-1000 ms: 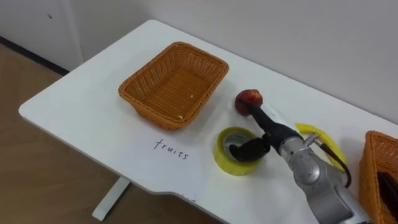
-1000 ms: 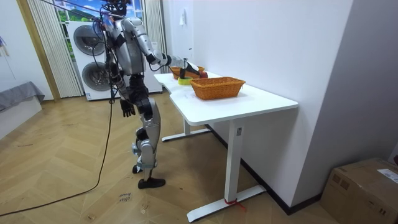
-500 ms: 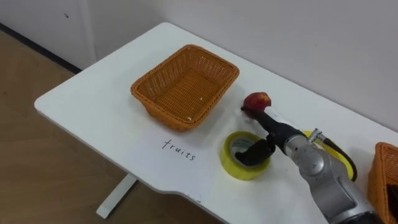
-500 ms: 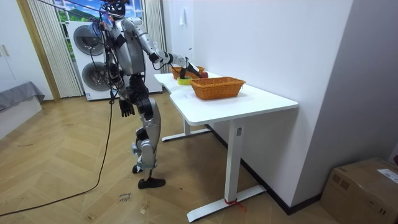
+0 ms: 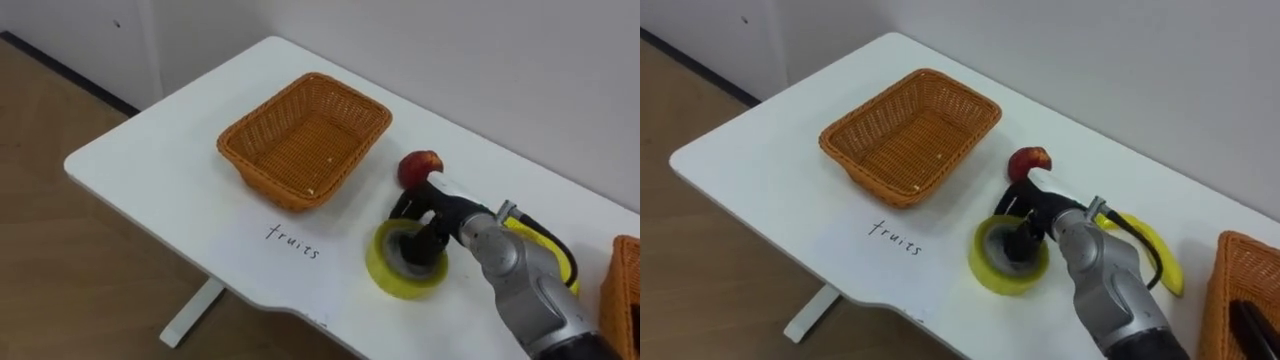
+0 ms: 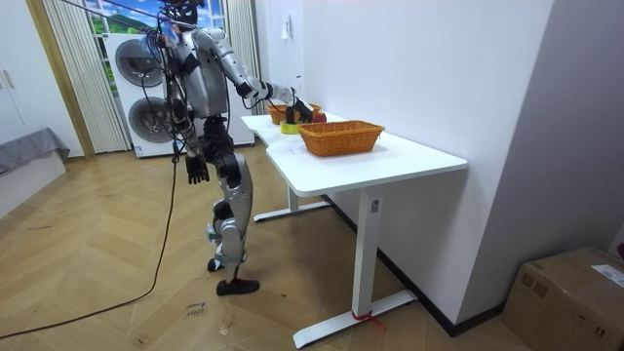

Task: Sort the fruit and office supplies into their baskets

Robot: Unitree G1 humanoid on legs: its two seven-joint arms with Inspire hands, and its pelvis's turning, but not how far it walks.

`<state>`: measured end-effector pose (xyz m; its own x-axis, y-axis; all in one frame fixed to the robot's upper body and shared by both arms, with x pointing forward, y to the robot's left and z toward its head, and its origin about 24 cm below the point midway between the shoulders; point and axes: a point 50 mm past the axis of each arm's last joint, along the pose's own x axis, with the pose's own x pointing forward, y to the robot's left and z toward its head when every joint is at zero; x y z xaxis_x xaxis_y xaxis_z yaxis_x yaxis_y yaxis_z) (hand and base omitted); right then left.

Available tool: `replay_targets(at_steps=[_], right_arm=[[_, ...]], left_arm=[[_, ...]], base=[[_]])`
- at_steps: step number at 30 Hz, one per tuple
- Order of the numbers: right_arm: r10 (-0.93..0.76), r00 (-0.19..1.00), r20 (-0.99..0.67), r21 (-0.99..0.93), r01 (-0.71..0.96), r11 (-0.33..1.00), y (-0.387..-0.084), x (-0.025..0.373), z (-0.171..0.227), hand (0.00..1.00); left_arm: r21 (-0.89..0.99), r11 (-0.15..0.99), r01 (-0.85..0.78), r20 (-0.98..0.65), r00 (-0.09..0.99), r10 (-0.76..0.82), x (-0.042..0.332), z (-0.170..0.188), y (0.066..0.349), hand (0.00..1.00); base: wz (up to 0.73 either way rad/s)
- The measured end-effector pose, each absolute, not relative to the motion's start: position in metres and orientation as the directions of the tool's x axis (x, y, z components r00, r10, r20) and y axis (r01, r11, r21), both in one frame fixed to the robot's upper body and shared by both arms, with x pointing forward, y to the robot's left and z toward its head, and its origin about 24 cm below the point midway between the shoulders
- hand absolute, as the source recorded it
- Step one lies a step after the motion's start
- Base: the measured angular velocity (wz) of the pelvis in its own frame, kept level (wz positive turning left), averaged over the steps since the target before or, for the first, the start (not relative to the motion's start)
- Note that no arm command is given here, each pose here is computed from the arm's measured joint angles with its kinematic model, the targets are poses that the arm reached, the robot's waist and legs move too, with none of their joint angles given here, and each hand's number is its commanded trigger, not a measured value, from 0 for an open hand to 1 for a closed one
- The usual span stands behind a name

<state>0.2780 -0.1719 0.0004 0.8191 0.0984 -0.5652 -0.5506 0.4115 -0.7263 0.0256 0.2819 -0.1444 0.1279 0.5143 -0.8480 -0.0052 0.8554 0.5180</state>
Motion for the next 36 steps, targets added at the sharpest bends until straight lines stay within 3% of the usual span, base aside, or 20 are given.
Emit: replay_targets(at_steps=[16,25,29,36], right_arm=[[0.088,0.818,-0.568,-0.724,-0.548,0.419,-0.175,0.279,0.002,1.0],[0.157,0.85,-0.504,-0.676,-0.501,0.541,-0.182,0.259,0.01,1.0],[0.107,0.899,-0.425,-0.683,-0.396,0.613,-0.202,0.26,0.028,1.0],[-0.036,0.986,-0.162,-0.797,-0.109,0.594,-0.243,0.263,0.084,1.0]], left_arm=[[0.545,0.838,-0.025,-0.827,0.15,0.542,0.03,-0.143,0.283,0.0],[0.568,0.822,-0.051,-0.81,0.143,0.569,0.017,-0.145,0.283,0.0],[0.555,0.827,-0.091,-0.823,0.08,0.562,-0.003,-0.149,0.283,0.0],[0.555,0.822,-0.131,-0.819,0.087,0.567,-0.008,-0.148,0.284,0.0]], base=[[0.0],[-0.1],[-0.17],[-0.22]])
